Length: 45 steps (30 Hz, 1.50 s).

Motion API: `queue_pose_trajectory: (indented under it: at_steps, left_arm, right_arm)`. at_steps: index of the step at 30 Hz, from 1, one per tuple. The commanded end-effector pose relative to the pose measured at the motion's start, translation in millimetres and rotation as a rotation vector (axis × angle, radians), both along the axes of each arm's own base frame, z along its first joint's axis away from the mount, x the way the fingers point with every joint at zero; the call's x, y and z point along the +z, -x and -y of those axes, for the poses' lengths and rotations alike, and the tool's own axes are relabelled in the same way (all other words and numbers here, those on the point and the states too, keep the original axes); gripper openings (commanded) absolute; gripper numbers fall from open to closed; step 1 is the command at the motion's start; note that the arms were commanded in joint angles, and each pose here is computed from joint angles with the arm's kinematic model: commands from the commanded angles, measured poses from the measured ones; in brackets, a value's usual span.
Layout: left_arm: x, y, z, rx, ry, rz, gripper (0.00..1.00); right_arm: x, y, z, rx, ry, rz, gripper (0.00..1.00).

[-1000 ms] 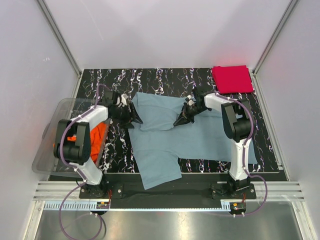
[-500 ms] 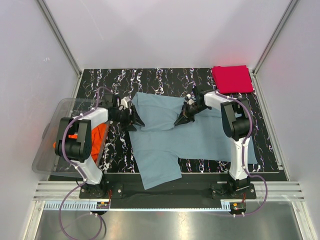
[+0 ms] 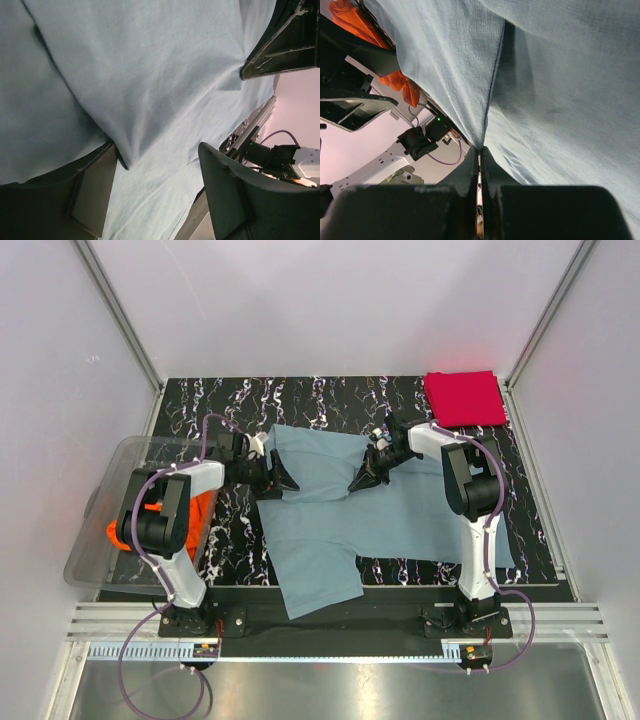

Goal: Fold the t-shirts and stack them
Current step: Fold the tshirt

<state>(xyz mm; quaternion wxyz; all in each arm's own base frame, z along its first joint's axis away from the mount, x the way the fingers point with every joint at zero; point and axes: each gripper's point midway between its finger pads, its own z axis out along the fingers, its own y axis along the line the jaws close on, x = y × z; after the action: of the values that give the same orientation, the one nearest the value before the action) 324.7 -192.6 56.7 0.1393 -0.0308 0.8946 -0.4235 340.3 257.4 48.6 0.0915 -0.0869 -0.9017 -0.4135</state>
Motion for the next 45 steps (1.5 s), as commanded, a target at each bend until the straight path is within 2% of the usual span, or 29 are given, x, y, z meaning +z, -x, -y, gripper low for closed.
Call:
queue_pose_trajectory:
  at_steps: [1, 11, 14, 15, 19, 25, 35, 37, 39, 40, 43, 45]
  left_arm:
    - [4.4, -4.7, 11.5, -0.018, 0.087, 0.022, 0.69]
    - [13.9, 14.2, 16.1, -0.005, 0.158, -0.055, 0.63]
    - [17.5, 17.8, 15.7, 0.002, 0.154, -0.074, 0.57]
    - [15.7, 17.5, 14.7, 0.007, 0.144, -0.079, 0.46]
    - [13.0, 15.9, 11.8, 0.011, 0.109, -0.116, 0.18]
    - [9.0, 15.1, 4.9, 0.012, 0.058, -0.149, 0.0]
    - [6.7, 11.1, -11.1, 0.059, 0.069, -0.193, 0.0]
    - [4.7, 14.8, -9.7, 0.05, 0.081, -0.216, 0.03]
    - [-0.9, 18.2, -10.3, 0.05, 0.077, -0.235, 0.08]
    - [-3.2, 22.3, -10.7, 0.042, 0.07, -0.243, 0.15]
    - [-2.9, 27.6, -12.9, 0.023, 0.053, -0.238, 0.27]
    - [5.6, 28.1, -13.8, 0.015, 0.046, -0.222, 0.34]
  right_arm:
    - [7.3, -5.9, -2.5, 0.007, -0.032, 0.016, 0.03]
    - [9.8, -7.9, -3.8, 0.006, -0.041, 0.022, 0.02]
    - [11.7, -7.8, -4.3, 0.007, -0.046, 0.023, 0.02]
    - [11.9, -8.0, -4.4, 0.007, -0.048, 0.024, 0.02]
    - [16.0, -8.0, -3.9, 0.004, -0.045, 0.033, 0.01]
    - [16.7, -7.5, -0.7, 0.001, -0.026, 0.051, 0.0]
    - [7.3, -9.1, 6.3, -0.006, -0.012, 0.035, 0.0]
    - [7.2, -10.5, 8.3, -0.008, -0.014, 0.033, 0.0]
    - [2.3, -8.1, 10.3, -0.006, 0.003, 0.019, 0.0]
    - [-2.6, -2.8, 13.2, 0.01, 0.02, -0.001, 0.0]
    - [-13.5, 6.3, 27.8, 0.057, 0.121, 0.004, 0.11]
    - [-13.4, 7.9, 38.1, 0.08, 0.18, 0.022, 0.12]
